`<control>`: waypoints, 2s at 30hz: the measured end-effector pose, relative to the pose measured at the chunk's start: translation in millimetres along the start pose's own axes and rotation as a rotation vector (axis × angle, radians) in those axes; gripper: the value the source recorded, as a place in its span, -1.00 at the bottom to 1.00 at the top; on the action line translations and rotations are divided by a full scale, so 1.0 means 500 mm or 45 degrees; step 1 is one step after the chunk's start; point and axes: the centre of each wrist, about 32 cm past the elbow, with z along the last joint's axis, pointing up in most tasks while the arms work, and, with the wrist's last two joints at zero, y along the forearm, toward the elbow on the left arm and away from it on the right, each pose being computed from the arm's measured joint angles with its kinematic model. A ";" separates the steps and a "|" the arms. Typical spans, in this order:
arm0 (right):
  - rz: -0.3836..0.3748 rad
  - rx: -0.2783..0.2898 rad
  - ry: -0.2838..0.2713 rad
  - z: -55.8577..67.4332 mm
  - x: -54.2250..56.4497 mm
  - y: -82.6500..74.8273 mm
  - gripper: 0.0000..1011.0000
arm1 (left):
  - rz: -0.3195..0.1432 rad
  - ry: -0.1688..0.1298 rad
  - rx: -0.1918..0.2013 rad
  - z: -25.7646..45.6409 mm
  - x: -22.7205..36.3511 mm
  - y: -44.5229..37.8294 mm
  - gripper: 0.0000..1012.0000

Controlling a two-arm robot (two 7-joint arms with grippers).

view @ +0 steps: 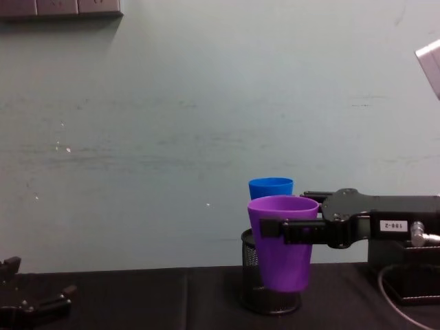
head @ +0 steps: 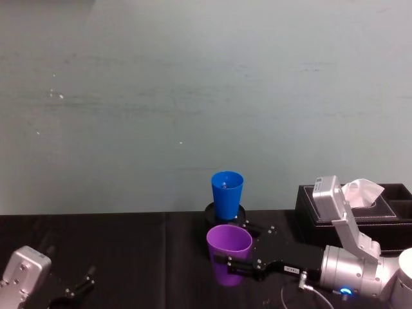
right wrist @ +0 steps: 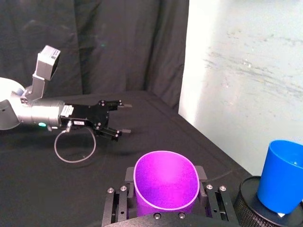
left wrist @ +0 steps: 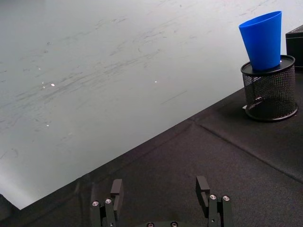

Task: Pick up one cup with a gripper and tap it against the other cup.

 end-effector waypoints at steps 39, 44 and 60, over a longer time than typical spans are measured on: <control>-0.008 0.012 -0.005 0.011 0.002 -0.002 0.46 | 0.000 0.000 0.000 0.000 0.000 0.000 0.98; -0.008 0.012 -0.005 0.011 0.002 -0.002 0.46 | 0.000 0.000 0.000 0.000 0.000 0.000 0.98; -0.008 0.011 -0.005 0.010 0.002 -0.002 0.46 | 0.000 0.000 0.000 0.000 0.000 0.000 0.98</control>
